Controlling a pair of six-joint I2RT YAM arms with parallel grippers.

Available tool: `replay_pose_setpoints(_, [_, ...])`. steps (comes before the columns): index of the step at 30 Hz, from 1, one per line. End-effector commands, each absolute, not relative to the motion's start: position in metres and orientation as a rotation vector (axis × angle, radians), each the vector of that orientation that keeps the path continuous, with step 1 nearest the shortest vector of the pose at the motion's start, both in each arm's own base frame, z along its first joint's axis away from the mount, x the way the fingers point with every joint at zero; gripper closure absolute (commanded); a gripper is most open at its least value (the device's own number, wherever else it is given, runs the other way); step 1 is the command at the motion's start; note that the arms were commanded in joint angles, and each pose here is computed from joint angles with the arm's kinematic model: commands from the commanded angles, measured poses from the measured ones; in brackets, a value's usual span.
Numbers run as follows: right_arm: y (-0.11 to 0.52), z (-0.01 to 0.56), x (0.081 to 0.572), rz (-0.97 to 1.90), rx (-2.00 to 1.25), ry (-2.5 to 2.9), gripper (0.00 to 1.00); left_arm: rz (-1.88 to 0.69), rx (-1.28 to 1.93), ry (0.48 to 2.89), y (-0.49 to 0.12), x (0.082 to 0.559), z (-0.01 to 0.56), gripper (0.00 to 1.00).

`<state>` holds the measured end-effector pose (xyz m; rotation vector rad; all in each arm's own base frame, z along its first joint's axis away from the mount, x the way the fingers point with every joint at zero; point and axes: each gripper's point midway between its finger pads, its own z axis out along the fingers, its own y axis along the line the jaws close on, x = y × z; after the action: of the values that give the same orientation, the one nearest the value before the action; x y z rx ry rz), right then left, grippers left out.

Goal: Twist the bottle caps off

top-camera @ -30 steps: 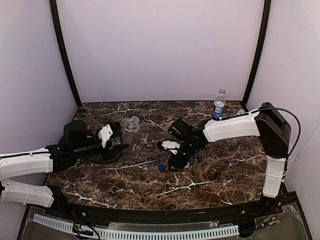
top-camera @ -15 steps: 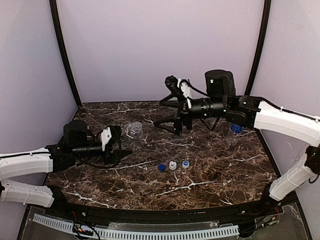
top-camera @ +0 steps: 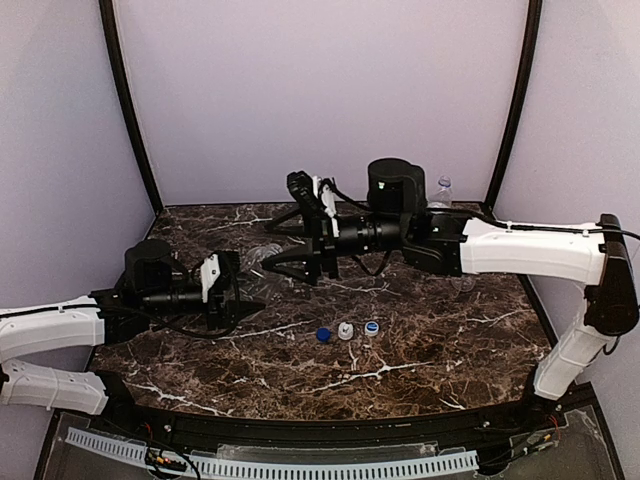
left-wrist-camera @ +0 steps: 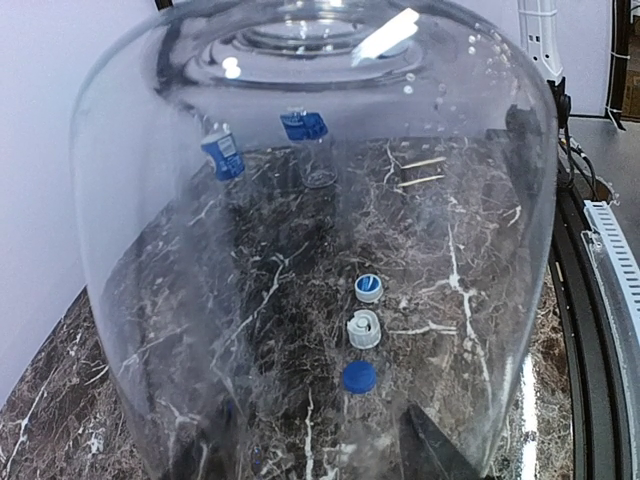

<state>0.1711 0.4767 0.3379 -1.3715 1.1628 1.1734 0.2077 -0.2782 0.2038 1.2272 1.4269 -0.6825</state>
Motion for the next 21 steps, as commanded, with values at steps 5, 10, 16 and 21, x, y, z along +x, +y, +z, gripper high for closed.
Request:
replay_pose_setpoints(5, [0.487, 0.324, 0.178, 1.188, -1.348, 1.232, 0.37, -0.708, 1.213, 1.348, -0.281, 0.204, 0.227, 0.54])
replay_pose_setpoints(10, [0.489, 0.317, 0.184, 1.186, -1.335, 1.272, 0.57, -0.709, 1.214, 1.35, -0.28, 0.203, 0.227, 0.55])
replay_pose_setpoints(16, [0.487, 0.312, 0.187, 1.159, -1.341, 1.308, 1.0, -0.705, 1.2, 1.356, -0.279, 0.204, 0.228, 0.54])
replay_pose_setpoints(21, [0.47, 0.321, 0.204, 1.091, -1.285, 1.358, 1.0, -0.666, 1.165, 1.381, -0.275, 0.211, 0.224, 0.08])
